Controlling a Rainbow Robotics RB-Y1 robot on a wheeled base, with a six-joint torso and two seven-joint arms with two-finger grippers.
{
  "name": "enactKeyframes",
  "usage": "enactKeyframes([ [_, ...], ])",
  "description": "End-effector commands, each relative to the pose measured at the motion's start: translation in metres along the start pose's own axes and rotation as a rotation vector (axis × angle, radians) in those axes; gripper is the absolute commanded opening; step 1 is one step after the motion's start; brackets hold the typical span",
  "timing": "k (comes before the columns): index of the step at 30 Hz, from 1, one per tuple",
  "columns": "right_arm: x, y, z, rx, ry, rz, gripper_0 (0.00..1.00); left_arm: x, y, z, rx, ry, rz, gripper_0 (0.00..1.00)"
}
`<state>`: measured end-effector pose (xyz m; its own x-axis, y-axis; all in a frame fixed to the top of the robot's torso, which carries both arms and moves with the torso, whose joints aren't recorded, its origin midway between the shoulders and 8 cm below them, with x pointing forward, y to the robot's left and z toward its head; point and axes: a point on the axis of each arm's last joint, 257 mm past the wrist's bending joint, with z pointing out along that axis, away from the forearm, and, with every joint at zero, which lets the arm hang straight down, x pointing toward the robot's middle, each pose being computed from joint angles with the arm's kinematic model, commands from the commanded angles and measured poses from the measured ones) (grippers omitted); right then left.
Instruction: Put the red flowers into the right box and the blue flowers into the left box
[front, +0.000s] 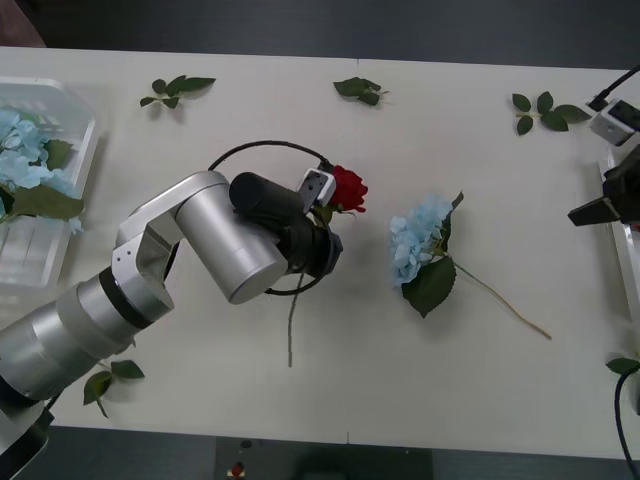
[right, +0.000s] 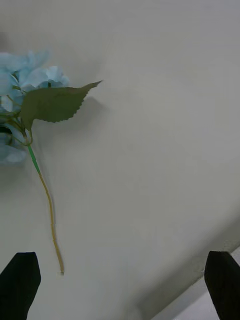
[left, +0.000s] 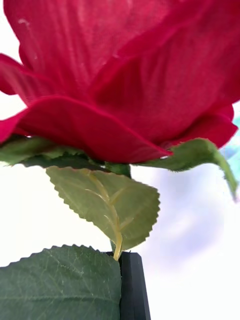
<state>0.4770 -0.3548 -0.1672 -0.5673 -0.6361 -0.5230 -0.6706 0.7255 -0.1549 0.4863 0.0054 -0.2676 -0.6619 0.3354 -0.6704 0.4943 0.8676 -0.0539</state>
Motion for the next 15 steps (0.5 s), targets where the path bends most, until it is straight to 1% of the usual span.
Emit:
enactKeyframes([
  [1, -0.007, 0.009, -0.002, 0.029, -0.012, -0.072, 0.96, -0.057, -0.040, -0.030, 0.107, -0.138, -0.094, 0.00],
  [2, -0.007, 0.018, 0.004, 0.025, -0.010, -0.089, 0.96, -0.080, -0.061, -0.045, 0.170, -0.199, -0.167, 0.00],
  [3, -0.008, 0.023, 0.008, 0.021, -0.013, -0.098, 0.96, -0.092, -0.071, -0.053, 0.201, -0.229, -0.207, 0.00],
  [5, -0.011, 0.030, 0.014, 0.013, -0.021, -0.110, 0.96, -0.116, -0.088, -0.068, 0.242, -0.288, -0.255, 0.00],
  [8, -0.022, 0.040, 0.018, -0.016, -0.077, -0.109, 0.96, -0.146, -0.108, -0.087, 0.285, -0.351, -0.304, 0.00],
  [10, -0.028, 0.046, 0.018, -0.037, -0.105, -0.106, 0.96, -0.159, -0.118, -0.095, 0.310, -0.380, -0.329, 0.00],
  [13, -0.038, 0.059, 0.013, -0.090, -0.158, -0.108, 0.96, -0.193, -0.132, -0.115, 0.349, -0.480, -0.391, 0.00],
  [15, -0.042, 0.065, 0.009, -0.118, -0.183, -0.112, 0.96, -0.205, -0.135, -0.122, 0.361, -0.520, -0.419, 0.00],
])
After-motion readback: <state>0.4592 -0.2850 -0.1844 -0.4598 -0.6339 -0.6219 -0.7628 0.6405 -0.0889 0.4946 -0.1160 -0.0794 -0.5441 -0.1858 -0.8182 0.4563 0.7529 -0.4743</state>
